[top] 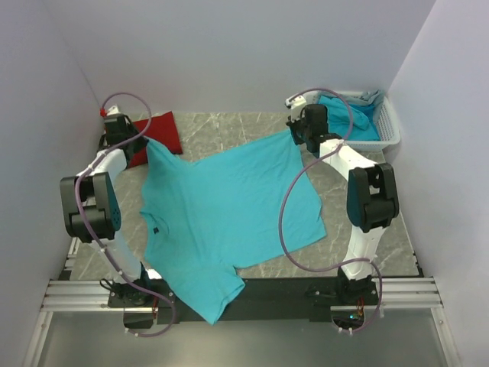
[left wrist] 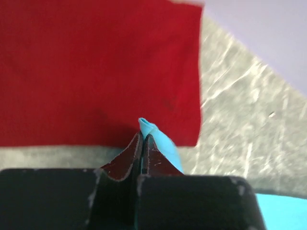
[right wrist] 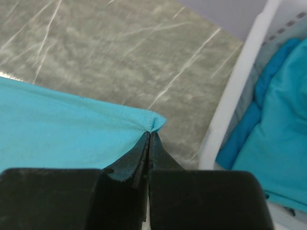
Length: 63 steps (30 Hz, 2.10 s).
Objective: Fold and stack the t-shirts
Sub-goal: Flatten the tshirt out, then fold the tshirt
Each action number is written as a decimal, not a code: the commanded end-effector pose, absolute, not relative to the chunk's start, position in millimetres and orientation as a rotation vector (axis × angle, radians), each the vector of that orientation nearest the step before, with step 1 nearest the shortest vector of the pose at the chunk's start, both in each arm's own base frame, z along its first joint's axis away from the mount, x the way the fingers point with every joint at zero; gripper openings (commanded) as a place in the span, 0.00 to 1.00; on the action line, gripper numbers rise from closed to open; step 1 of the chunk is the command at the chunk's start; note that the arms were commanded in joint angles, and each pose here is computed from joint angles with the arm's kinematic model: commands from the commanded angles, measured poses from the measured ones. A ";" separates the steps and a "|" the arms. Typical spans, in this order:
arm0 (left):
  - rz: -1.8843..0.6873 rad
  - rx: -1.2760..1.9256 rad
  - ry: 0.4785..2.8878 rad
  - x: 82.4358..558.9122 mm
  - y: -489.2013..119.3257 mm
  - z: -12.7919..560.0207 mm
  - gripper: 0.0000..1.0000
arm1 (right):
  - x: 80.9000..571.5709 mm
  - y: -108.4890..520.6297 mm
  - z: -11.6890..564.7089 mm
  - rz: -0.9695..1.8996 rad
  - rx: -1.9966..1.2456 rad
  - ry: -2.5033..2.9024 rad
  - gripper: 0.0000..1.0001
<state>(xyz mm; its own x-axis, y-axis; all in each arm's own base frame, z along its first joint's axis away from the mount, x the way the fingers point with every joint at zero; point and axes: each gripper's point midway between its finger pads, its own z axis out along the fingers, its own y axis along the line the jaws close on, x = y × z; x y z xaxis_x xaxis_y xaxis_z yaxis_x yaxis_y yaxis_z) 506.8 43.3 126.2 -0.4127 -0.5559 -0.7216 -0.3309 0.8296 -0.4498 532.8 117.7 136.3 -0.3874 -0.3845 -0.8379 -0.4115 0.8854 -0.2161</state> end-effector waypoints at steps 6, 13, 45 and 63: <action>-0.392 -0.492 1.915 542.0 39.6 187.3 0.00 | 575.4 109.5 167.5 -0.064 -0.466 1.927 0.00; -0.417 -0.466 1.914 539.0 33.7 185.0 0.01 | 573.2 112.1 156.5 -0.041 -0.479 1.941 0.00; -0.502 -0.426 1.896 498.8 13.7 203.1 0.00 | 591.7 114.6 114.1 0.003 -0.637 2.019 0.00; -0.517 -0.456 1.908 452.5 5.0 206.1 0.00 | 584.1 106.0 114.3 -0.038 -0.619 2.013 0.00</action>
<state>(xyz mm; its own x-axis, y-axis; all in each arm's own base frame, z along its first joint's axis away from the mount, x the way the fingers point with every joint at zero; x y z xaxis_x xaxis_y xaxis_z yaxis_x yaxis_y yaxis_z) 459.3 8.1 180.2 -0.4114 -0.5325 -0.7397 -0.1149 0.8354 -0.5375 578.4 110.3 85.1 -0.4349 -0.4454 -0.7826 -0.4422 0.8627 -0.2453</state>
